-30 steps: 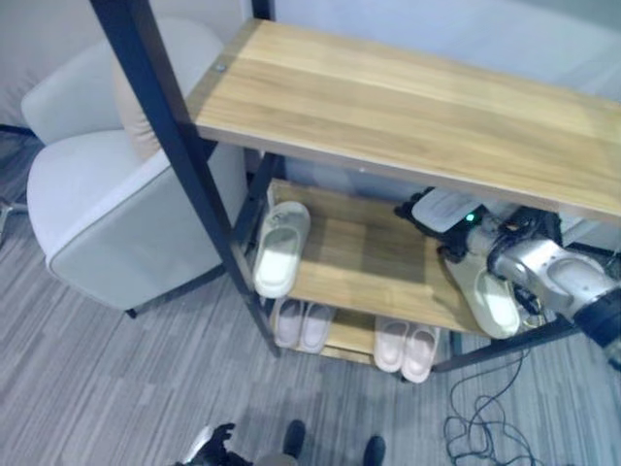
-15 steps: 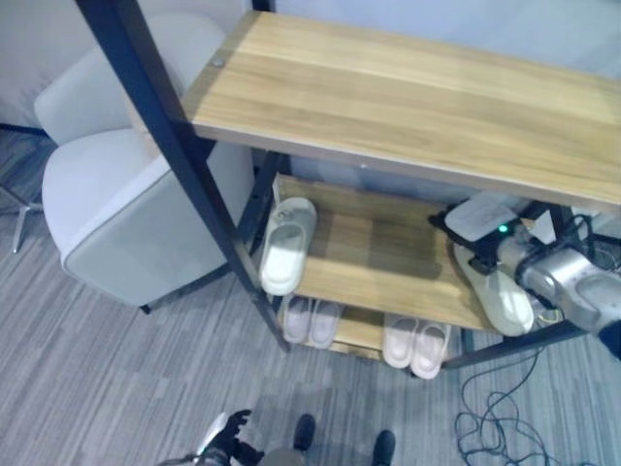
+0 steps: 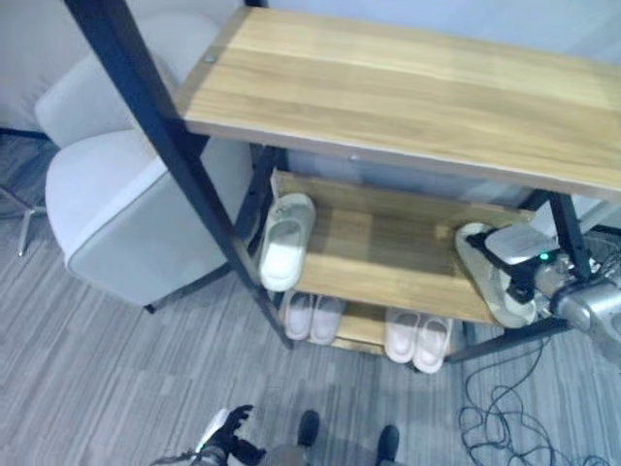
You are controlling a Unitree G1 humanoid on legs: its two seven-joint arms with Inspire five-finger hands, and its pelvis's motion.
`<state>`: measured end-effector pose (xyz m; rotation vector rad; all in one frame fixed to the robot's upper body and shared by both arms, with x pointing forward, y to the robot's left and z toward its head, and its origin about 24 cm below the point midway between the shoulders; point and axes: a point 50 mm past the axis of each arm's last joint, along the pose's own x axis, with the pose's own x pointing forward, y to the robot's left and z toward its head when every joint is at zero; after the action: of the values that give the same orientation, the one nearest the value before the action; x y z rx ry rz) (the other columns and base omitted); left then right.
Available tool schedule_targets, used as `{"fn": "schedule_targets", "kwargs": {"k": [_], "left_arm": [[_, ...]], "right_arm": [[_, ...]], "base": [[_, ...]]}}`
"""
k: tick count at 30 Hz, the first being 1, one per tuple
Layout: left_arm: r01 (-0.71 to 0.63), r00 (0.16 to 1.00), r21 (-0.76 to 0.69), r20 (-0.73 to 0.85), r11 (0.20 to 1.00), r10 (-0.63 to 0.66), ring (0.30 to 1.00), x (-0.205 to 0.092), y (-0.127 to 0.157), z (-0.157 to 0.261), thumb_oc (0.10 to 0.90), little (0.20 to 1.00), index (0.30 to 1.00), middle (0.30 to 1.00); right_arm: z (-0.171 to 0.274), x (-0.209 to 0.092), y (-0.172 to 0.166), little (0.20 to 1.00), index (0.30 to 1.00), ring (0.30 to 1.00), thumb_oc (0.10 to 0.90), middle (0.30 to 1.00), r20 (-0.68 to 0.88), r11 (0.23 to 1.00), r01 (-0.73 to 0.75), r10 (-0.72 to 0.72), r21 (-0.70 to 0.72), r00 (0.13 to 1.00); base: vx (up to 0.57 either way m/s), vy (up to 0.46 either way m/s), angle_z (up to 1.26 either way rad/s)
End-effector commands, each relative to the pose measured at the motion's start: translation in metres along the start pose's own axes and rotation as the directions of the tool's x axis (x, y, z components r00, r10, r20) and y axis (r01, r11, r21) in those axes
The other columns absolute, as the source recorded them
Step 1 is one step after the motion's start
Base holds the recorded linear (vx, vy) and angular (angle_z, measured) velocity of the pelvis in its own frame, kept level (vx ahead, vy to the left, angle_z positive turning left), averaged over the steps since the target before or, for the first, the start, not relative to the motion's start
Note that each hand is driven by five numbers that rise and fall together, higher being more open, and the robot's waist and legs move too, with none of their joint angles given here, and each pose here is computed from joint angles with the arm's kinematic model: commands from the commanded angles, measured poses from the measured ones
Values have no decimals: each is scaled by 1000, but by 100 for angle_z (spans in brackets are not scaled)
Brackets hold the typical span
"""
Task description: Arrange the slippers neatly on the shoe rack.
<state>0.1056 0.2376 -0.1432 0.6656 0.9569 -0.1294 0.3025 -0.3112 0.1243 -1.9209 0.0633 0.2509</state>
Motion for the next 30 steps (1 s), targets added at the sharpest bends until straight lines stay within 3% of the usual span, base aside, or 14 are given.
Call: {"fn": "schedule_targets", "kwargs": {"k": [1,17,18,19,21,23,30], "left_arm": [[15,999,51,36,999,-17,900,-1,-7,2,800,900,900,900],[-11,1000,51,27,999,9,900,4,-2,7,800,900,900,900],[-17,999,46,29,999,15,900,5,-1,9,800,900,900,900],[-20,999,44,32,999,18,900,5,-1,10,800,900,900,900],[-20,999,43,32,999,19,900,6,-1,10,800,900,900,900],[-25,999,26,26,999,24,900,6,-1,11,800,900,900,900],[-42,999,11,-3,999,42,900,6,5,5,800,900,900,900]], "right_arm": [[-56,-12,-41,900,900,900,800,900,-217,989,110,-130,-100,967],[-61,-1,-59,900,900,900,800,900,-261,975,212,-220,-61,940],[-57,2,-60,413,413,413,475,413,-255,969,247,-242,-13,936],[-54,3,-60,300,300,300,400,300,-252,964,265,-252,22,935],[-50,3,-59,300,300,300,400,300,-245,958,281,-258,62,934],[-33,3,-50,300,300,300,400,300,-205,922,321,-279,217,938],[-14,-9,-32,300,300,300,400,300,-175,837,359,-314,413,933]], "base": [[0,0,0],[16,-6,4],[0,0,0],[0,0,0],[0,0,0],[0,0,0],[11,12,2]]}}
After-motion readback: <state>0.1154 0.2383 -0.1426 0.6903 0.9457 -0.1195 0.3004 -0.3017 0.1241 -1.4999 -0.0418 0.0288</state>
